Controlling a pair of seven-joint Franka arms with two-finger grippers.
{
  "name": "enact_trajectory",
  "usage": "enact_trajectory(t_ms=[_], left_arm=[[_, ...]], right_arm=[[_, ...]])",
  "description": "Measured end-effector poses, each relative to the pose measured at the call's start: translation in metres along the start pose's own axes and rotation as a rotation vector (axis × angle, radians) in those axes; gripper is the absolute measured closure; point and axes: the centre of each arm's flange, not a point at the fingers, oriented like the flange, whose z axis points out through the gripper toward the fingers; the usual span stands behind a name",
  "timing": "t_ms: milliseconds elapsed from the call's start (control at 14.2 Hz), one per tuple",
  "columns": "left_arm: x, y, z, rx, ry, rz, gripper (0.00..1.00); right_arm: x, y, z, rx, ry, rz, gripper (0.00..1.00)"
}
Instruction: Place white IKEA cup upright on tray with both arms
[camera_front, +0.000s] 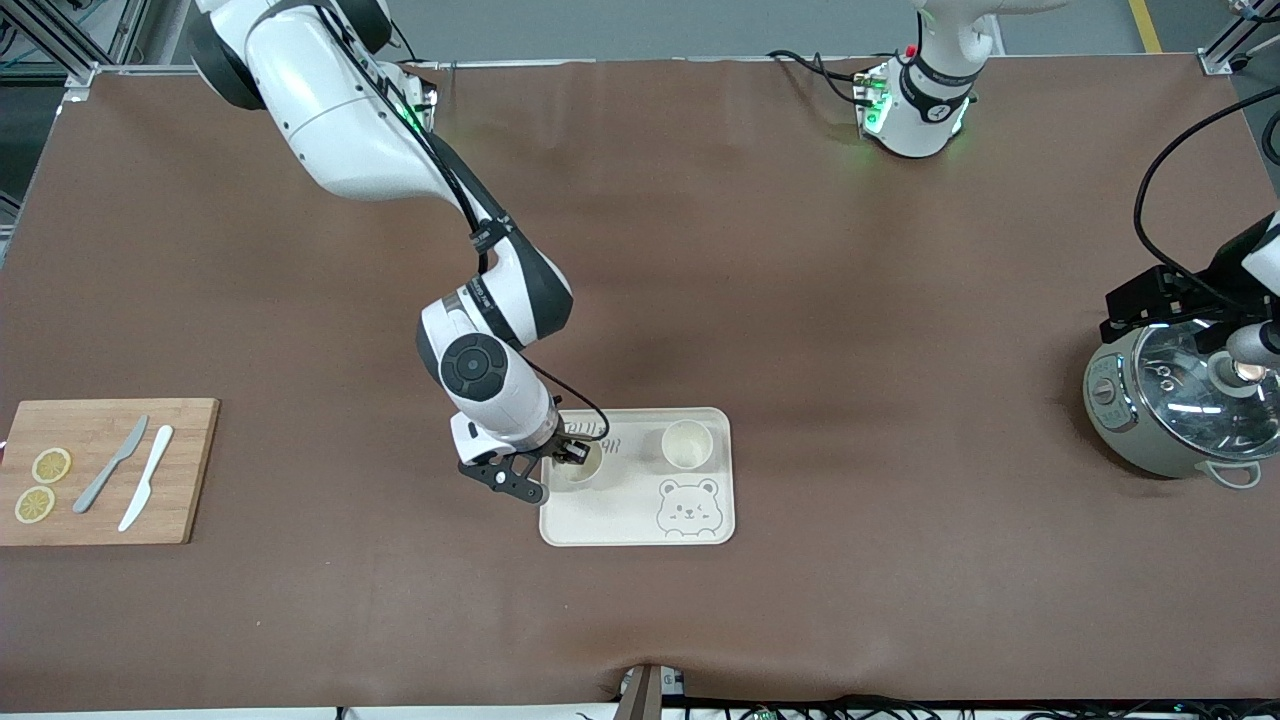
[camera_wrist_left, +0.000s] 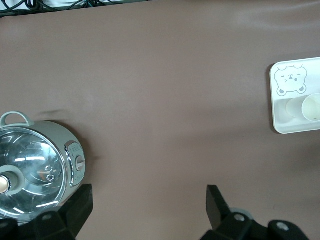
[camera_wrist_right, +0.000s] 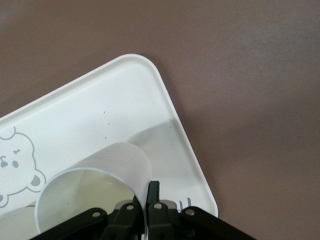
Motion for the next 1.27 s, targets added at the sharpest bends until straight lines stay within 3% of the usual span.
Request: enact_trajectory(t_ms=[352, 845, 915, 1268], left_arm=[[-0.009, 0.006, -0.021, 0.007, 0.027, 0.006, 0.0], [-0.012, 0.004, -0.018, 0.018, 0.007, 0.0, 0.0], [-0.012, 0.005, -0.018, 0.018, 0.006, 0.002, 0.0], [-0.012, 0.005, -0.016, 0.017, 0.002, 0.001, 0.0]], right_arm=[[-0.002, 0.0, 0.019, 0.009, 0.004, -0.002, 0.96], [-0.005, -0.003, 0.022, 0.009, 0.003, -0.007, 0.96], [-0.005, -0.003, 0.022, 0.01, 0.004, -0.007, 0.93], [0.0, -0.003, 0.018, 0.014, 0.014, -0.004, 0.41]])
